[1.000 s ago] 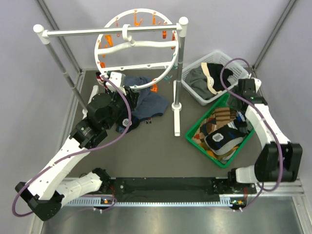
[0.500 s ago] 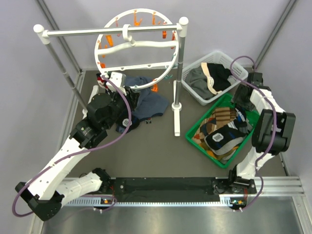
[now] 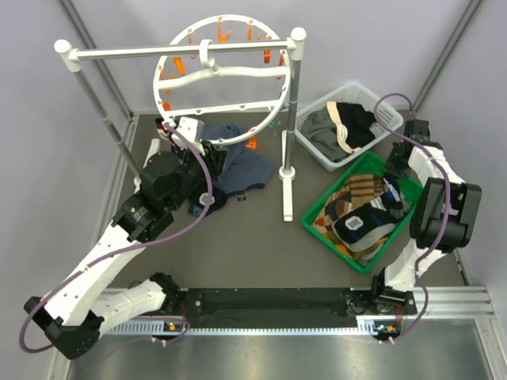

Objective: Clip the socks to the hanger
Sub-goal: Pick up the sock from the bin.

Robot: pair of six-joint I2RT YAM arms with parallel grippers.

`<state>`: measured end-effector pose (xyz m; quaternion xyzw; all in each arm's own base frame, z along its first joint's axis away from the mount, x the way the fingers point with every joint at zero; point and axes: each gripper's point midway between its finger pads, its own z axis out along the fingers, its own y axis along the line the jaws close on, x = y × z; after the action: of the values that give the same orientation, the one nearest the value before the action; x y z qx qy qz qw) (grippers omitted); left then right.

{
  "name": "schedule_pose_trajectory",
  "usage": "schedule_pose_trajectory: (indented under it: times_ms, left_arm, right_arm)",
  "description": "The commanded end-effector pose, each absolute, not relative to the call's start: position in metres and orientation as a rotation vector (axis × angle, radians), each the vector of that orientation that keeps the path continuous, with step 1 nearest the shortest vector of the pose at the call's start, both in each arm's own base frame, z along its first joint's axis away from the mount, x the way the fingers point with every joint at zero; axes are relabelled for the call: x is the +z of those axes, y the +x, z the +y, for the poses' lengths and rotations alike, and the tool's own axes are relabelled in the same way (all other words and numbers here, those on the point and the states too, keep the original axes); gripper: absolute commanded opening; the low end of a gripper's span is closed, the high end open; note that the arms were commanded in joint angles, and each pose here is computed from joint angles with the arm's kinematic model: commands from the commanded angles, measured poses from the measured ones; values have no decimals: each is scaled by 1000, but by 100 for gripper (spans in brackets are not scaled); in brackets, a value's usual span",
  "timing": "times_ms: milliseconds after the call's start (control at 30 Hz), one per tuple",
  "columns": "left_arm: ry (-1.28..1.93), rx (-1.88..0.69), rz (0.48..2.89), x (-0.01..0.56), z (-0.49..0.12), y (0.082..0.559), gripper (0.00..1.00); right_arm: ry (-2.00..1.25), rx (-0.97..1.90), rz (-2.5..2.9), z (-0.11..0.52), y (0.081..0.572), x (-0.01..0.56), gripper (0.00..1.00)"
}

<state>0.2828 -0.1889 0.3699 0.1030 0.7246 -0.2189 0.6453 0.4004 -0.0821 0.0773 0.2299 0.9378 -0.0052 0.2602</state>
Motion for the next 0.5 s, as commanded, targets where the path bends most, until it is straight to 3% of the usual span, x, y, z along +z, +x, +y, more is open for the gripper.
schedule_pose_trajectory:
  times_ms: [0,467]
  left_arm:
    - [290,-540,1635,375,-194,272,0]
    - [229,-535,1623,380,-192,279,0]
  right_arm:
    - [542,66,2385,-67,395,141,0]
    - [15,316,1913,77,348,280,0]
